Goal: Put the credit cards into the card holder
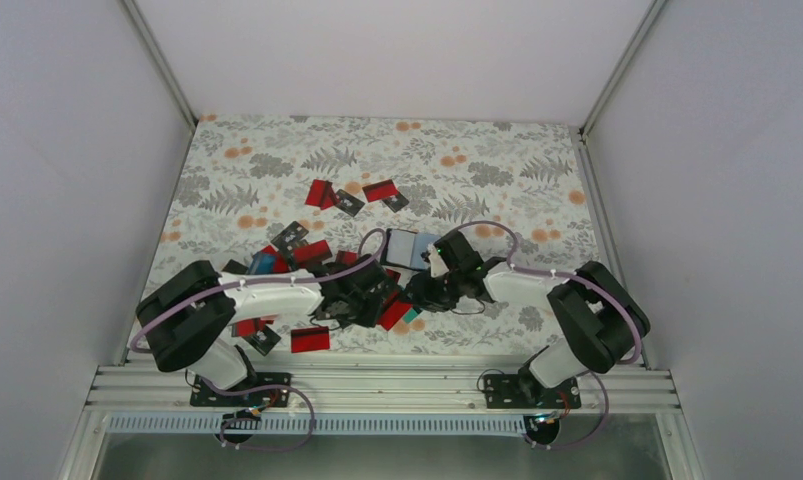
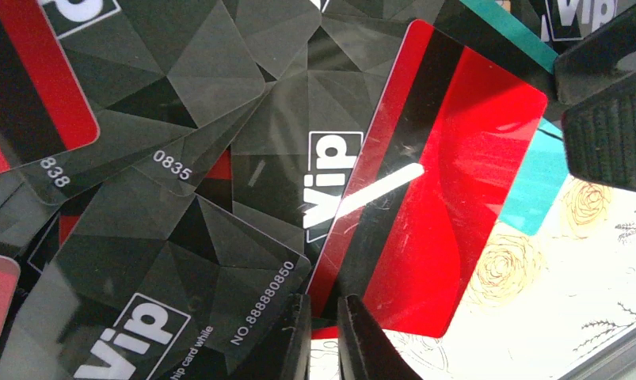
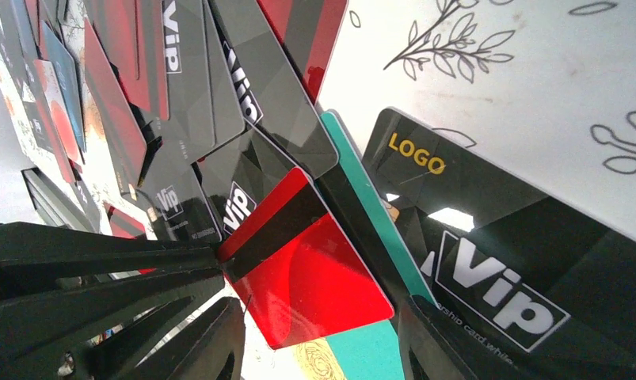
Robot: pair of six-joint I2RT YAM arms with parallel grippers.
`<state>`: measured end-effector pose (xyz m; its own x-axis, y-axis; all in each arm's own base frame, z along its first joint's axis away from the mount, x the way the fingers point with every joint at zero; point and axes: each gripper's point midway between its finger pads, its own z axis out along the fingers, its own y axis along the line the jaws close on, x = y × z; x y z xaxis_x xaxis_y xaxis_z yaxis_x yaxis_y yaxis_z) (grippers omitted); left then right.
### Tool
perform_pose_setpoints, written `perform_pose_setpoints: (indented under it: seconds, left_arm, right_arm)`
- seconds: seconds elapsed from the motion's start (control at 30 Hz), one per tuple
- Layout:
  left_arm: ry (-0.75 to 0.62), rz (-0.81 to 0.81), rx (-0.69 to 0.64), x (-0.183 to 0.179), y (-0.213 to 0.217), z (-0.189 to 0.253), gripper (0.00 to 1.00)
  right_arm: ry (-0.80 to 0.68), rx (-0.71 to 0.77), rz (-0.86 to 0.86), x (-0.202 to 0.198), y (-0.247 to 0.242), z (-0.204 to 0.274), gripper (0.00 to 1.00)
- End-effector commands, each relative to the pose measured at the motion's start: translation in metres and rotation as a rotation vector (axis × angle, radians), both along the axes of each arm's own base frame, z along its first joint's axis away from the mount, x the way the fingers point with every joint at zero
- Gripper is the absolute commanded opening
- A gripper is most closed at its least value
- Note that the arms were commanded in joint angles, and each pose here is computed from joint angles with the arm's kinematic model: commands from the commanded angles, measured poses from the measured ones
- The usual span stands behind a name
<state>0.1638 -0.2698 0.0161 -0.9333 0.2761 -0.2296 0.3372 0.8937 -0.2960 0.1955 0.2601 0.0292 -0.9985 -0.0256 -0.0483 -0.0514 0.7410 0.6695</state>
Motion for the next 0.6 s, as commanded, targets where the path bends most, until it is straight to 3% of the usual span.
perform_pose_setpoints:
  seconds: [0.0,0.27,0.57]
  left_arm:
    - [0.038,0.02,0.06,-0.012,0.021,-0.022,0.1]
    - [0.08,0.022,0.047,-0.026,0.029,-0.04,0.03]
    - [0.077,-0.08,-0.09,-0.039,0.008,-0.035,0.02]
  right_arm:
    - [0.015,-0.024,0.01,-0.001,-0.001,-0.007,0.51]
    - [0.035,0.031,0.051,-0.008,0.011,-0.003,0.51]
    - [0.077,0.146,0.241,-0.031,0.038,0.006,0.51]
